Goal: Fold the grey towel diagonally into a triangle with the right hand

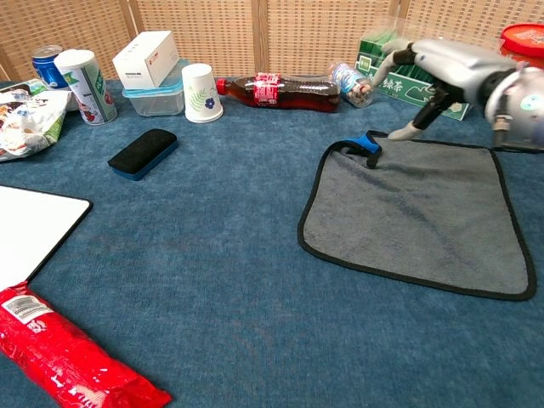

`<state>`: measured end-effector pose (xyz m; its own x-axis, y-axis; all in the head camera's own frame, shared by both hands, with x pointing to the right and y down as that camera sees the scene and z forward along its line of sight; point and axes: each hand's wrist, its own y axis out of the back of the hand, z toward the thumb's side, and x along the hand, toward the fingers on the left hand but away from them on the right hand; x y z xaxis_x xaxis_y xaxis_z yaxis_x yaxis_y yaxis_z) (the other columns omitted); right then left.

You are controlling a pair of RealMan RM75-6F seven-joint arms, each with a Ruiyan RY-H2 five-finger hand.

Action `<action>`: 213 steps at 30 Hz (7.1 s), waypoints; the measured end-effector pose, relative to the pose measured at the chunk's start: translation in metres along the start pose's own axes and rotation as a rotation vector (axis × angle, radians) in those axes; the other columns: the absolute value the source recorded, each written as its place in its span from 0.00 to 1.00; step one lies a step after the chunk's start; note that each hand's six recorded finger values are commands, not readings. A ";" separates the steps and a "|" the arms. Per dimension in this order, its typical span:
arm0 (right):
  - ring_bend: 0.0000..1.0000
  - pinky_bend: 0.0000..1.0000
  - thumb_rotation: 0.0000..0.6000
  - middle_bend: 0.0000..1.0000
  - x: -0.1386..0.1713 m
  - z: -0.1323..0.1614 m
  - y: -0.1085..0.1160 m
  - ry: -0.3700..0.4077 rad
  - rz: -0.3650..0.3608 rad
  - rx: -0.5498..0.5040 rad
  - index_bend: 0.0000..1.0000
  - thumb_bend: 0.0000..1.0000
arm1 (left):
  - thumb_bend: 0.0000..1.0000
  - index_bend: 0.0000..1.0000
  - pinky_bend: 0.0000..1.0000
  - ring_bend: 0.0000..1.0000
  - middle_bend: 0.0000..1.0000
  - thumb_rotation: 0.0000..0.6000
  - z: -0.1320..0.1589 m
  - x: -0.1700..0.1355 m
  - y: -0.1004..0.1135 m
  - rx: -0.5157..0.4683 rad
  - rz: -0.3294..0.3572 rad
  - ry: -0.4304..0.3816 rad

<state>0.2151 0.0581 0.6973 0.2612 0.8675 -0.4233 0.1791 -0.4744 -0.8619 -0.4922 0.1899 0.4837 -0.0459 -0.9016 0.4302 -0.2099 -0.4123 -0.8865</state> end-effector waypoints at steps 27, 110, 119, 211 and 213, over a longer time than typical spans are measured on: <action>0.00 0.00 1.00 0.00 -0.049 0.021 -0.048 -0.040 0.080 -0.021 0.34 0.00 | 0.14 0.00 0.00 0.00 0.00 1.00 -0.010 0.005 0.001 -0.008 0.005 0.053; 0.00 0.01 1.00 0.10 0.064 0.043 -0.046 0.175 0.119 0.235 0.70 0.45 | 0.14 0.00 0.00 0.00 0.00 1.00 -0.008 0.009 -0.011 0.000 -0.048 0.049; 0.00 0.01 1.00 0.10 0.087 0.016 -0.042 0.120 0.146 0.263 0.70 0.45 | 0.14 0.00 0.00 0.00 0.00 1.00 -0.007 0.011 -0.014 0.003 -0.063 0.046; 0.00 0.02 1.00 0.00 0.192 -0.032 -0.039 0.302 0.248 0.433 0.10 0.01 | 0.14 0.00 0.00 0.00 0.00 1.00 0.002 0.017 -0.029 0.026 -0.110 0.038; 0.00 0.02 1.00 0.00 0.192 -0.032 -0.039 0.303 0.253 0.435 0.08 0.00 | 0.14 0.00 0.00 0.00 0.00 1.00 0.002 0.017 -0.029 0.026 -0.111 0.037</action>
<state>0.2889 0.2389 0.6587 0.5159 0.6240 -0.5870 -0.3126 -0.5008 -0.8071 -0.4847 0.1864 0.5165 -0.0600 -0.8449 0.5316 -0.1908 -0.5131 -0.8369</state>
